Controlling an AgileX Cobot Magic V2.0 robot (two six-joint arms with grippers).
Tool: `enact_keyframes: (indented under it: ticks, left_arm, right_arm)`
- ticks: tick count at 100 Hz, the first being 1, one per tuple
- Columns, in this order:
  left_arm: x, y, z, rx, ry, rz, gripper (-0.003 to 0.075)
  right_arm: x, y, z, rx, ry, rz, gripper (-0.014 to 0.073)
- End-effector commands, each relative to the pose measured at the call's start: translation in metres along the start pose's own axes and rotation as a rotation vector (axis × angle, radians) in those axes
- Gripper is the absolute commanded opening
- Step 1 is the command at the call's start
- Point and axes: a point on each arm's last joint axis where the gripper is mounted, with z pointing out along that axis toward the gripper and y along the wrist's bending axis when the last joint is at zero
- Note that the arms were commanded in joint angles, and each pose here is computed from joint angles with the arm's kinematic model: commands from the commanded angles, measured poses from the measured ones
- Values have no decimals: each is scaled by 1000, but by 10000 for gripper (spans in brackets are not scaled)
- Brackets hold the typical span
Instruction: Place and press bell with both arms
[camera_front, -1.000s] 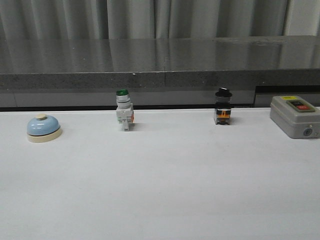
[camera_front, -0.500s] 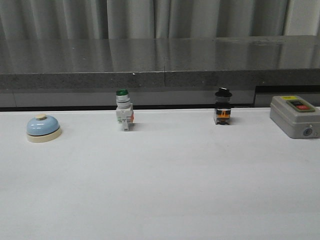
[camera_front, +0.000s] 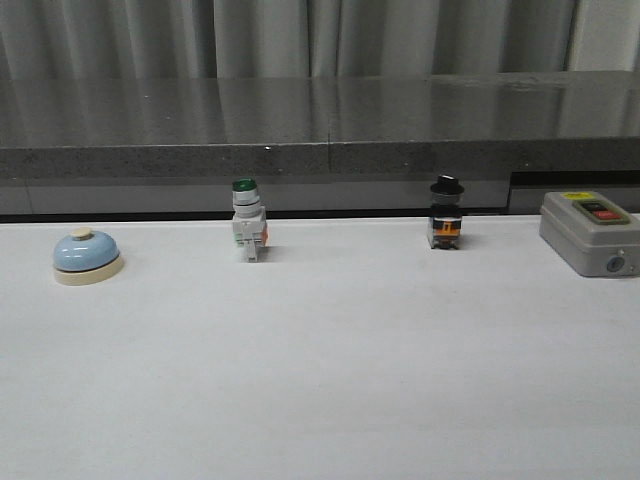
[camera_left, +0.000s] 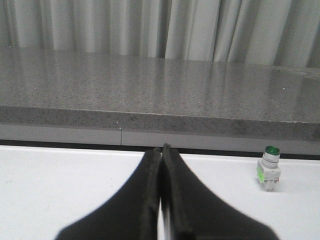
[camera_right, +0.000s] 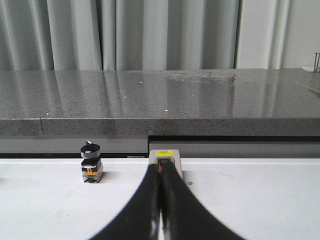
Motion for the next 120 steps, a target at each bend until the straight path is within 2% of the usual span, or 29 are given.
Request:
enact_keyframes:
  ticks: [1, 43, 70, 75, 82, 87, 99, 106, 110, 120]
  left_arm:
    - [-33, -4, 4, 5, -58, -24, -20]
    - [-89, -13, 68, 4, 305, 31, -20]
    - [-100, -14, 128, -3, 465, 36, -8]
    - [-99, -14, 140, 5, 504, 58, 34]
    - [-97, -14, 157, 10, 551, 59, 143]
    - [-96, -14, 170, 12, 578, 45, 247]
    - [-93, -17, 197, 22, 617, 42, 572]
    - [-89, -20, 212, 31, 639, 41, 708]
    - [-87, -22, 220, 38, 652, 43, 717]
    - [-79, -29, 241, 63, 715, 51, 655]
  right_arm:
    - [-13, 0, -2, 5, -109, -9, -60]
    - [-13, 0, -2, 5, -109, -9, -60]
    - [-13, 0, -2, 5, -109, -9, -60]
    - [-13, 0, -2, 5, -109, -9, -60]
    - [-13, 0, -2, 5, -109, -9, -60]
    - [-13, 0, -2, 5, -109, -9, -60]
    - [-13, 0, -2, 5, -109, -9, -60]
    - [-13, 0, -2, 5, -109, -9, -60]
    - [-13, 0, -2, 5, -109, -9, -60]
    - [-13, 0, -2, 5, -109, -9, -60]
